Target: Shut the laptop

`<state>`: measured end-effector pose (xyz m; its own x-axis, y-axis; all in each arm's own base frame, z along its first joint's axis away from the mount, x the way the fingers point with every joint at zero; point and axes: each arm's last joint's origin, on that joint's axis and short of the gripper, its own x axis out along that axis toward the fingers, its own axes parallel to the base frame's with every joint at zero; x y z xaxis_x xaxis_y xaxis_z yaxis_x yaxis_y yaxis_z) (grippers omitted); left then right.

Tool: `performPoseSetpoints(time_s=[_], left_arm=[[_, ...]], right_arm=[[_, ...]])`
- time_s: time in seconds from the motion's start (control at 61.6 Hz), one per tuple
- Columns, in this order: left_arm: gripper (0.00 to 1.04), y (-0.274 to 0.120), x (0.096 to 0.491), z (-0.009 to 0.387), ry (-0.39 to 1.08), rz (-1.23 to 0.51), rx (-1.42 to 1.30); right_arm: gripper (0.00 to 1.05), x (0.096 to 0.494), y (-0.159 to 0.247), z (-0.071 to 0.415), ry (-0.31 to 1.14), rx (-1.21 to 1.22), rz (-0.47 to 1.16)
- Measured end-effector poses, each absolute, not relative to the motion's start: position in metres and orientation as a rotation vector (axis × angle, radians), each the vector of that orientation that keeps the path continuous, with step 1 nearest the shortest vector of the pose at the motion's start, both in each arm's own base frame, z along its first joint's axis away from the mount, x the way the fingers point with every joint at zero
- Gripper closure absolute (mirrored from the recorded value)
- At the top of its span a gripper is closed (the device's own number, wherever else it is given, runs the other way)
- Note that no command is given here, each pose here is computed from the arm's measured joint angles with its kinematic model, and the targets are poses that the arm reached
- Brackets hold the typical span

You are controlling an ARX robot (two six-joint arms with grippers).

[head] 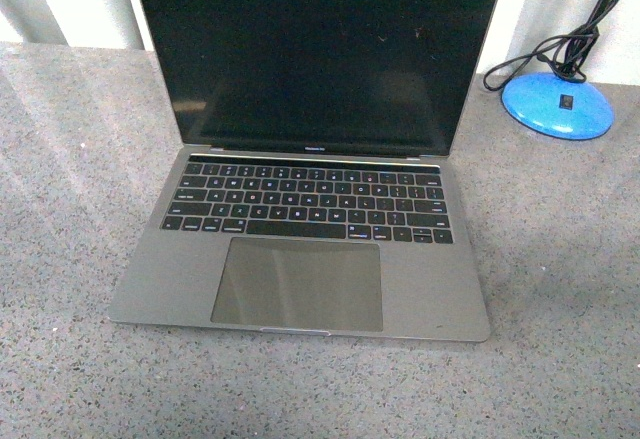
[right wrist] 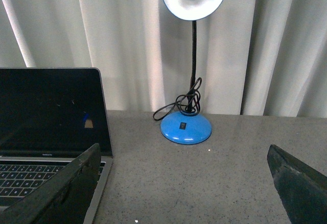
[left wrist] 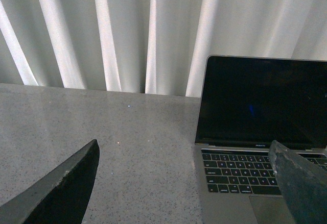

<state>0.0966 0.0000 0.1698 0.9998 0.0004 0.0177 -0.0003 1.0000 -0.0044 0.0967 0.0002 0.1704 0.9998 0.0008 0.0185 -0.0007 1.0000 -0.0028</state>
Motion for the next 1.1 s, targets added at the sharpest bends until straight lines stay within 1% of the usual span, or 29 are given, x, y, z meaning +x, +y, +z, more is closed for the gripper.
performPoseSetpoints(time_s=[0.827, 0.86, 0.876, 0.908, 0.925, 0.941, 0.99, 1.038, 1.103], left_arm=[[0.07, 0.0, 0.097, 0.17, -0.018, 0.0, -0.004], [0.07, 0.0, 0.097, 0.17, -0.017, 0.002, -0.004], [0.07, 0.0, 0.097, 0.17, -0.012, 0.014, -0.006], [0.07, 0.0, 0.099, 0.167, 0.039, 0.119, -0.03], [0.07, 0.0, 0.1, 0.167, 0.051, 0.128, -0.031], [0.07, 0.001, 0.101, 0.166, 0.064, 0.209, -0.035], [0.07, 0.004, 0.108, 0.165, 0.089, 0.334, -0.028], [0.07, 0.01, 0.121, 0.167, 0.094, 0.362, -0.034], [0.07, 0.017, 0.141, 0.178, 0.081, 0.333, -0.042]], right_arm=[[0.1, 0.097, 0.0, 0.17, -0.019, -0.003, 0.001], [0.1, 0.097, 0.0, 0.169, 0.004, 0.007, -0.026], [0.1, 0.097, 0.0, 0.169, 0.046, 0.029, -0.076], [0.1, 0.1, 0.0, 0.169, 0.116, 0.046, -0.162], [0.1, 0.103, 0.0, 0.168, 0.151, 0.052, -0.218], [0.1, 0.106, 0.0, 0.166, 0.177, 0.05, -0.264], [0.1, 0.116, 0.0, 0.162, 0.219, 0.032, -0.337], [0.1, 0.132, 0.002, 0.162, 0.245, 0.015, -0.324], [0.1, 0.163, 0.007, 0.169, 0.26, -0.021, -0.25]])
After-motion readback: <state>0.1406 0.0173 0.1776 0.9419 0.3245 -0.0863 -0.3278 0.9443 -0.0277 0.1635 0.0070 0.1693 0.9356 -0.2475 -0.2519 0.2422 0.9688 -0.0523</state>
